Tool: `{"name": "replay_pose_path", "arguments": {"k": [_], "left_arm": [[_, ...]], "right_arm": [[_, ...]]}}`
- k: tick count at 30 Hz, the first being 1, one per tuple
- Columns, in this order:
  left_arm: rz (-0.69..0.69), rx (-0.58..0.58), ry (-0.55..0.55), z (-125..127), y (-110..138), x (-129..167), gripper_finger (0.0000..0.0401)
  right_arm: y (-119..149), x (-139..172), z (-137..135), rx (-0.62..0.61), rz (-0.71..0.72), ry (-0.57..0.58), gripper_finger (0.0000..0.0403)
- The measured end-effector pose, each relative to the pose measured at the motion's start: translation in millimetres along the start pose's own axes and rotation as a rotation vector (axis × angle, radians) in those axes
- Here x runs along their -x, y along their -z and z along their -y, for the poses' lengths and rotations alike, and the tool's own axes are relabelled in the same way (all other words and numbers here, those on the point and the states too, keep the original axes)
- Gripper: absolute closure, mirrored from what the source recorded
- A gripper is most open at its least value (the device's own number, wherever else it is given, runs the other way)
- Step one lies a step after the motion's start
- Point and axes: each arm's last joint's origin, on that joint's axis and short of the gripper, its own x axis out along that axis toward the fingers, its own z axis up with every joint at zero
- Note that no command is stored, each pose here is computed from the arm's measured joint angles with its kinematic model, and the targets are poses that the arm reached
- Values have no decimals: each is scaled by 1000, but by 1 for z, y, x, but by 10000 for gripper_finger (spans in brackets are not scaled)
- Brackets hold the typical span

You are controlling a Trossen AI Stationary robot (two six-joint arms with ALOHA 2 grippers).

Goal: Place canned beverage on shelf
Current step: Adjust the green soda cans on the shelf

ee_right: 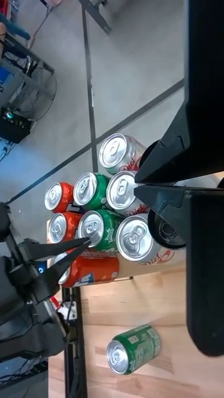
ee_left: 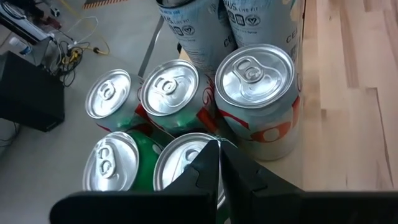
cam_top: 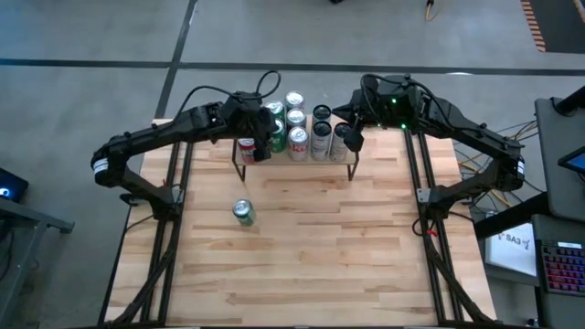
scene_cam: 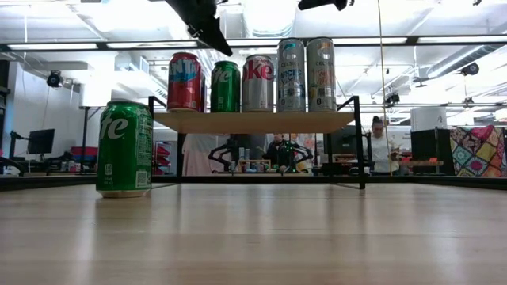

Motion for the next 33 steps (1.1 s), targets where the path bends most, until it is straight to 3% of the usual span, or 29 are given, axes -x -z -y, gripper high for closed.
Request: {"name": "replay_pose_path", "arguments": {"k": [5, 12, 33], "left_arm": [[-26, -3, 0, 2, 1, -9, 401], [-73, -5, -92, 0, 3, -13, 401], [-57, 9, -111, -1, 2, -1, 401]], "right_arm": [[0, 0, 0, 4, 0, 0, 394], [0, 0, 0, 10, 0, 0, 394], [2, 0, 0, 14, -16, -4, 394]]}}
